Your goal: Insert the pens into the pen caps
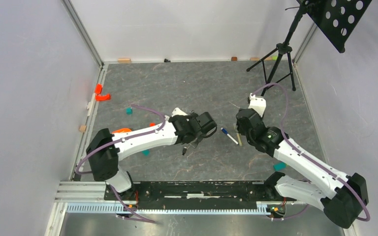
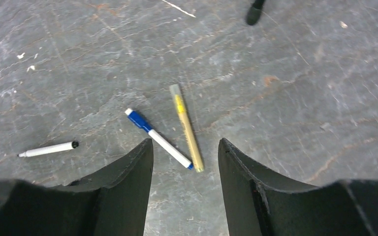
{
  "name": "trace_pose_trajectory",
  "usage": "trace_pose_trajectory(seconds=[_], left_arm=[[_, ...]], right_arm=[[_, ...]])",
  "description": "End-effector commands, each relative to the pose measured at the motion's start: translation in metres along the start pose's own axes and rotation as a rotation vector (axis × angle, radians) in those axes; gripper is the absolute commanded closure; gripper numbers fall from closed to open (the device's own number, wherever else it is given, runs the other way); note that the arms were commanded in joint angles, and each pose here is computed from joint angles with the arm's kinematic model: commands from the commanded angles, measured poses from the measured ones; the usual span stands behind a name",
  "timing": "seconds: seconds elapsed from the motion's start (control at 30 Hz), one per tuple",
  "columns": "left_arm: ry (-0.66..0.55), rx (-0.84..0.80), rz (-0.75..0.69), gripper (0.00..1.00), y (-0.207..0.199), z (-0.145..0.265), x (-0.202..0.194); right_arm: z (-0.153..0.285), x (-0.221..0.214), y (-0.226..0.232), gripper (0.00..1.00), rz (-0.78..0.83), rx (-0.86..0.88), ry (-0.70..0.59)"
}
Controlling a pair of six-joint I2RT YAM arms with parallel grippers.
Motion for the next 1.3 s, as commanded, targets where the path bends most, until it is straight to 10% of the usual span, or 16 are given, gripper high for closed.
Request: trace_pose_trajectory(seconds=[0.0, 0.93, 1.27], left_arm=[[-0.059, 0.092, 0.188, 0.23, 0.002, -0.014, 0.007], [-0.07, 0.319, 0.07, 0.4, 0.024, -0.111, -0.003], [-0.005, 0.474, -0.445, 0.45, 0.057, -0.121, 0.005]], right_arm=[[0.016, 0.018, -0.025, 0.44, -0.112, -0.135, -0.04], [0.024, 0.009, -0.039, 0.48, -0.11, -0.117, -0.055], [0.03, 0.015, -0.045, 0.47, -0.099, -0.126, -0.076]])
Point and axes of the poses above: each gripper's point midway between its finger pads, its own z axis back along the fingers, its own y axis along the line the jaws close on, x = y × z, the point moved 3 cm from there along z, back along the fingers, and after that the axes turned 3 degrees about z, right-handed, at the moved point
